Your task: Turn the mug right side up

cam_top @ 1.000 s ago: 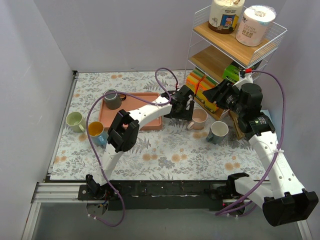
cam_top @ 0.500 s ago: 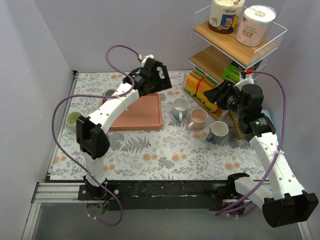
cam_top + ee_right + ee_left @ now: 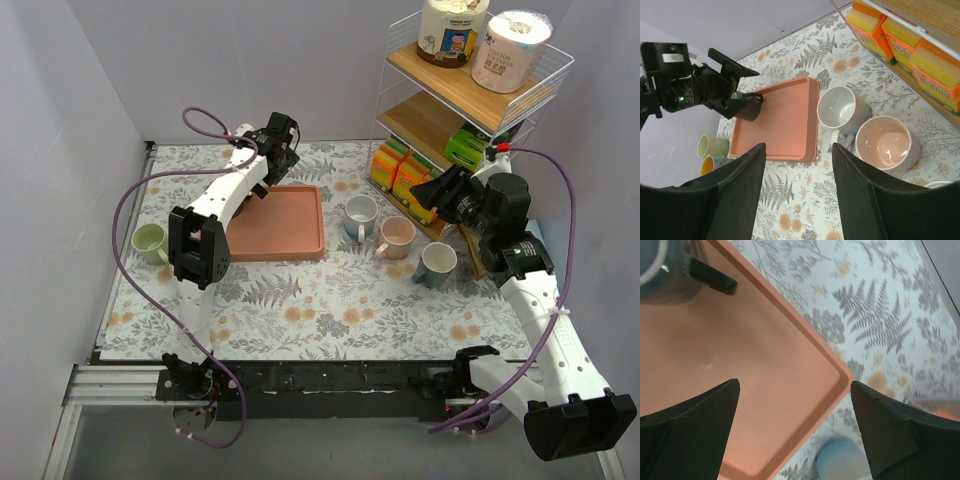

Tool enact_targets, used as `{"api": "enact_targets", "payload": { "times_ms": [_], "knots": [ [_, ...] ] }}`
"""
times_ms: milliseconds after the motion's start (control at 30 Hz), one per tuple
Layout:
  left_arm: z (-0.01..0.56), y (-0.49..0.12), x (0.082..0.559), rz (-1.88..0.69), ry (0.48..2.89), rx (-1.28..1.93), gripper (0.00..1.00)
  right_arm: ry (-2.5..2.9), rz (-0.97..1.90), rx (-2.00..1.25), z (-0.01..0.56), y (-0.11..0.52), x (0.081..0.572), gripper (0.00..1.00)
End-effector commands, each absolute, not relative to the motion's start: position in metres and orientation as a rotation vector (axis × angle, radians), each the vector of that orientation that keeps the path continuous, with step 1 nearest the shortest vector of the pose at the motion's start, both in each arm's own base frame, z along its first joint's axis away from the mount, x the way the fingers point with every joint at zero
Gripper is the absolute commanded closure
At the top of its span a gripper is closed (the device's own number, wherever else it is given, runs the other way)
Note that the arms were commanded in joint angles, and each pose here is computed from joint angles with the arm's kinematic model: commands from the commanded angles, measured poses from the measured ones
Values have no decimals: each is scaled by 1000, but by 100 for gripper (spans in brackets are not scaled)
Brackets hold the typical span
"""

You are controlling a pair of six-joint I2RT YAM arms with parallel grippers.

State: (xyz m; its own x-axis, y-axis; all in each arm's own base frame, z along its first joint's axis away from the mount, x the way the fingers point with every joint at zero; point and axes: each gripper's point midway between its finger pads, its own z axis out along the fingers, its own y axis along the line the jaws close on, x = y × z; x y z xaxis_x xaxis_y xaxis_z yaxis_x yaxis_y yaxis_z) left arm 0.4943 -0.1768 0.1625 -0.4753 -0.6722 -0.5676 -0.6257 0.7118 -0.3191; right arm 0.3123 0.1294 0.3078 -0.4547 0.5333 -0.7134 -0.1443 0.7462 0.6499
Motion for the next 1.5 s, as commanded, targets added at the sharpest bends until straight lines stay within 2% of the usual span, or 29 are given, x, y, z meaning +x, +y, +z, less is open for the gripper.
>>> {"api": "enact_targets", "payload": {
  "times_ms": [0, 133, 433, 800, 1100, 1467],
  "knots": [
    [176, -127, 507, -7, 2034, -1323, 7, 1864, 813, 289, 313, 127, 305, 36],
    [156, -102, 496, 66, 1937, -1591, 5, 1868, 805, 303, 309, 124, 301, 36],
    [146, -87, 484, 147, 1797, -1751, 3, 1885, 768, 319, 303, 118, 301, 36],
    [121, -94, 511, 34, 1660, -1932, 6, 1905, 805, 316, 302, 123, 299, 37],
    [106, -78, 525, 58, 1568, -1946, 7, 1920, 785, 335, 300, 119, 293, 37],
    [123, -52, 542, 27, 1437, -1910, 9, 1935, 760, 328, 300, 117, 292, 37]
  ]
}}
